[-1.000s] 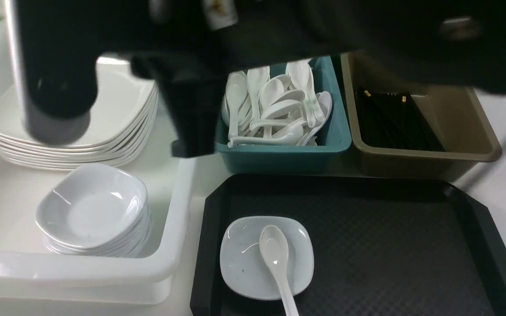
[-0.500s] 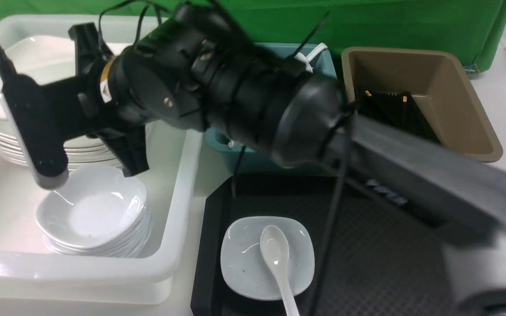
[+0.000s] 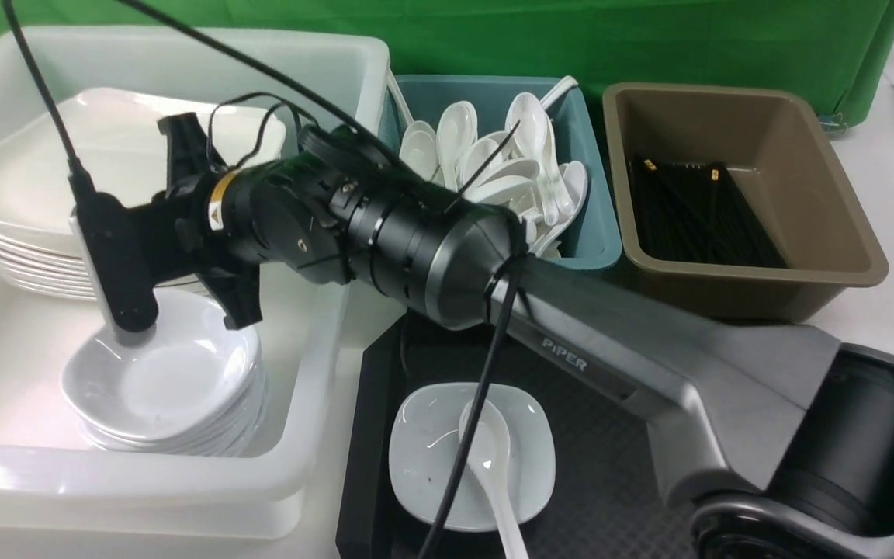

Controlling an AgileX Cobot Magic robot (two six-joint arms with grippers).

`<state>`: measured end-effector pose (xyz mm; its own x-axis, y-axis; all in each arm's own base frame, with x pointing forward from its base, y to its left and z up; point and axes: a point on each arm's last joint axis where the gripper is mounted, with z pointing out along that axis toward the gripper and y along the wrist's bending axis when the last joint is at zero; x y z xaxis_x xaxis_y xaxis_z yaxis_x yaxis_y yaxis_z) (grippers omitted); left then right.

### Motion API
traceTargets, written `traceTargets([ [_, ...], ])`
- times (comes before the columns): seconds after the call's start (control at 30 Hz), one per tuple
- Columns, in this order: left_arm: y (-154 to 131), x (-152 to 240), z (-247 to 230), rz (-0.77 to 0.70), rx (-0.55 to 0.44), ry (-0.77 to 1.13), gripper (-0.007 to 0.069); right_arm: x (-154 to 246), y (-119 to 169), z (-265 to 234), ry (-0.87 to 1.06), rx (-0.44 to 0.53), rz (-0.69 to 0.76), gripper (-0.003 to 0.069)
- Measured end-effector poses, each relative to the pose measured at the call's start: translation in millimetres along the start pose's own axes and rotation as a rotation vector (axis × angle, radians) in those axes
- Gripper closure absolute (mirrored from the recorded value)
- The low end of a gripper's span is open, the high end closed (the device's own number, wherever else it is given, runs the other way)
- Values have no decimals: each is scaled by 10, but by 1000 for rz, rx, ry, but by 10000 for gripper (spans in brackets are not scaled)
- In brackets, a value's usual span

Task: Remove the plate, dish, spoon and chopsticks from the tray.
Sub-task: Use the right arm to put the plate into the large storage box on the left, then use the left arm to grab a soup spoon from the plate

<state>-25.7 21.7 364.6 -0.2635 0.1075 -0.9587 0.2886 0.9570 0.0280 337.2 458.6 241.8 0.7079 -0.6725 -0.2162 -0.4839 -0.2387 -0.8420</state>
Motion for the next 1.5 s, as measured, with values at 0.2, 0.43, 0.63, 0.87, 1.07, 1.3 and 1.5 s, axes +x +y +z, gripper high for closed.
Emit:
traceTargets([
  [0.2, -29, 4, 0, -17, 32, 4, 608, 39, 56, 111, -6, 38, 21, 581],
  [0.43, -67, 10, -3, -38, 74, 12, 608, 32, -10, 110, -29, 109, 125, 365],
  [0.63, -93, 11, -5, -52, 102, 15, 608, 41, 26, 107, -20, 63, 284, 209],
  [0.87, -110, 7, -7, -62, 121, 11, 608, 8, 10, -98, 50, -97, 367, 197],
  [1.07, -111, -17, 2, -51, 122, -8, 608, -141, -391, -810, 101, -170, 528, 210],
  [1.3, -178, -153, 307, 19, 157, 113, 608, -178, -707, -1908, 258, -308, 765, 476],
  [1.5, -370, -272, 1019, 67, 291, 377, 608, -49, -864, -2512, 372, -148, 970, 636],
])
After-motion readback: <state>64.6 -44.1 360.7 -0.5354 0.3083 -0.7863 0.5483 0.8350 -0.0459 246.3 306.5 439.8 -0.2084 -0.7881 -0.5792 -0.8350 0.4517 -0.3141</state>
